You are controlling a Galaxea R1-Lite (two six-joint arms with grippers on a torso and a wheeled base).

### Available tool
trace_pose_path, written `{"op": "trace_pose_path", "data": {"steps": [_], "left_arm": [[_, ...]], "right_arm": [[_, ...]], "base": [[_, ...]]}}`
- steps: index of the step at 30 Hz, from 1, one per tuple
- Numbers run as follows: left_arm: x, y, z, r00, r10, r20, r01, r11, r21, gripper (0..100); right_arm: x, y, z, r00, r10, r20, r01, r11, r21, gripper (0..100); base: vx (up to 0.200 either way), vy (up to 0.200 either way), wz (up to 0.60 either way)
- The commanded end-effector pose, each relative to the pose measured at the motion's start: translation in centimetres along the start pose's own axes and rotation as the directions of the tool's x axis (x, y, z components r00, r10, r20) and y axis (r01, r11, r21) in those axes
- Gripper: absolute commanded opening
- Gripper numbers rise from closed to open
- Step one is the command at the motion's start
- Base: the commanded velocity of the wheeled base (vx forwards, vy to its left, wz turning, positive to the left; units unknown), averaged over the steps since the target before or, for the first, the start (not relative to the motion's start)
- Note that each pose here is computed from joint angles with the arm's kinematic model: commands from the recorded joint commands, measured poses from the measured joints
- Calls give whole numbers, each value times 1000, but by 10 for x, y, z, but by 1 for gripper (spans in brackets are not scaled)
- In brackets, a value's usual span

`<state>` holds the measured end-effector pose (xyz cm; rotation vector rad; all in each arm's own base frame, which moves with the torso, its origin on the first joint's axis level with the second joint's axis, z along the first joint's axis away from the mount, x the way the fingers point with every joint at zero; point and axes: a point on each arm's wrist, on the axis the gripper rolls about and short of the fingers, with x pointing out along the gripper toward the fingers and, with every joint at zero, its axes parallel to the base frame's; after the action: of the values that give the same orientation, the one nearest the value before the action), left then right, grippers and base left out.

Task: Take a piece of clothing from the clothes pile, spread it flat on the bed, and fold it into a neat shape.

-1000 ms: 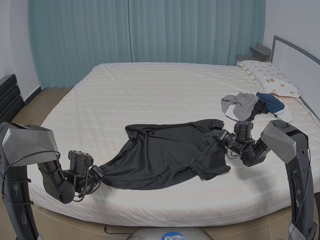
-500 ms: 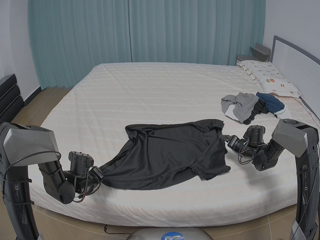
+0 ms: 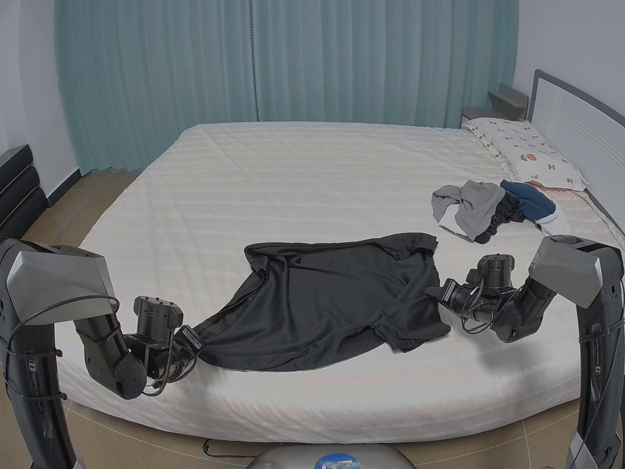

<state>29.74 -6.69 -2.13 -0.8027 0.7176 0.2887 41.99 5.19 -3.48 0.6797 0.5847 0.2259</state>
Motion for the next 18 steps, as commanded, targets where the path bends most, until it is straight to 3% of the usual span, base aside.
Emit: {"op": "trace_pose_path", "data": {"steps": [1, 9, 16, 17, 18], "left_arm": [[1, 0, 0, 1000, 1, 0, -1, 1000, 0, 0], [2, 1, -1, 1000, 6, -3, -6, 1000, 2, 0], [2, 1, -1, 1000, 6, -3, -6, 1000, 2, 0], [2, 1, -1, 1000, 6, -3, -6, 1000, 2, 0], [2, 1, -1, 1000, 5, -4, -5, 1000, 3, 0]], "right_arm": [[16, 0, -1, 1000, 13, -4, -13, 1000, -9, 0], [29, 9, 31, 997, 40, 73, -39, 999, -22, 0], [39, 11, 22, 997, 46, 60, -44, 999, -29, 0], [41, 10, 21, 997, 48, 60, -46, 998, -31, 100], [42, 9, 21, 997, 46, 63, -44, 999, -31, 100]], "base": [[0, 0, 0], [0, 0, 0], [0, 0, 0], [0, 0, 0], [0, 0, 0]]}}
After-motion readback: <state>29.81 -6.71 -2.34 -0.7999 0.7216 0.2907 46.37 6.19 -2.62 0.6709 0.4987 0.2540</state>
